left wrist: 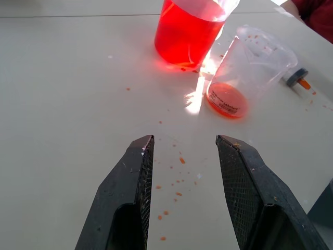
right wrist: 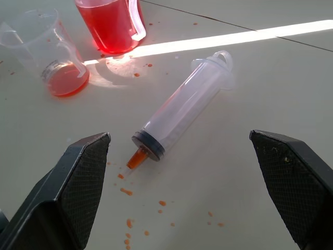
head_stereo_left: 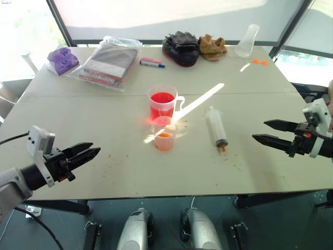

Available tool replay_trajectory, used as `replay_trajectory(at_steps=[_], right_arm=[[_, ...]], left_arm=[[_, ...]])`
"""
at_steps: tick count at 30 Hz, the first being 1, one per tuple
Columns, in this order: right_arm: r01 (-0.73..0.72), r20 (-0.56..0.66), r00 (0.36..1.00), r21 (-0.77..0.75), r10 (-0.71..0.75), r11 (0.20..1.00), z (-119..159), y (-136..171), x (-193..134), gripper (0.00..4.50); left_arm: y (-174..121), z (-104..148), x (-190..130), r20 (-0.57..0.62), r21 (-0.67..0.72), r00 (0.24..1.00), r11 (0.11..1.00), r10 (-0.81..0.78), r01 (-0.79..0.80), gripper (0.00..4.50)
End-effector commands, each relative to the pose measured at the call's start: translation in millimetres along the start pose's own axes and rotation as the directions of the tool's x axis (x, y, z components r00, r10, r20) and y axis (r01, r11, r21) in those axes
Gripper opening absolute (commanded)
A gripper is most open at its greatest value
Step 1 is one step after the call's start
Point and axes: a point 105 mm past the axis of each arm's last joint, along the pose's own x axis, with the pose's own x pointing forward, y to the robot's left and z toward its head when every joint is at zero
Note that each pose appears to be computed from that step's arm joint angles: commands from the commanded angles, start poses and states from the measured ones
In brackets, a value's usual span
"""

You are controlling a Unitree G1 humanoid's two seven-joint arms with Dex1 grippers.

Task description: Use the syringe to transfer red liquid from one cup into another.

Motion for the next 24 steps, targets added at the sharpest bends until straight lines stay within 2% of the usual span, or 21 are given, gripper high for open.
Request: replay_trajectory(at_steps=[1, 6, 19, 24], right_arm=[[0.005, 0.013, 1.0, -0.017, -0.005, 1.0, 8.1, 1.2, -0.3, 4.5], [0.034, 0.002, 0.999, 0.024, -0.034, 0.999, 14.5, -3.9, 1.6, 4.5], [0.051, -0.12, 0.992, 0.128, -0.035, 0.991, 11.0, -6.0, 9.8, 4.5], [0.093, -0.107, 0.991, 0.075, -0.085, 0.993, 24.4, -15.1, 17.8, 4.5]], left_arm=[[-5.5, 10.1, -4.1, 0.014, 0.058, 1.0, 0.998, -0.01, 0.009, 1.9], [-2.4, 18.2, -6.5, 0.02, 0.077, 1.0, 0.997, -0.017, 0.015, 1.9], [3.1, 29.7, 0.2, 0.051, 0.102, 0.998, 0.994, -0.034, 0.029, 1.9], [3.9, 37.5, 9.4, 0.012, 0.176, 0.995, 0.98, -0.097, 0.093, 1.9]])
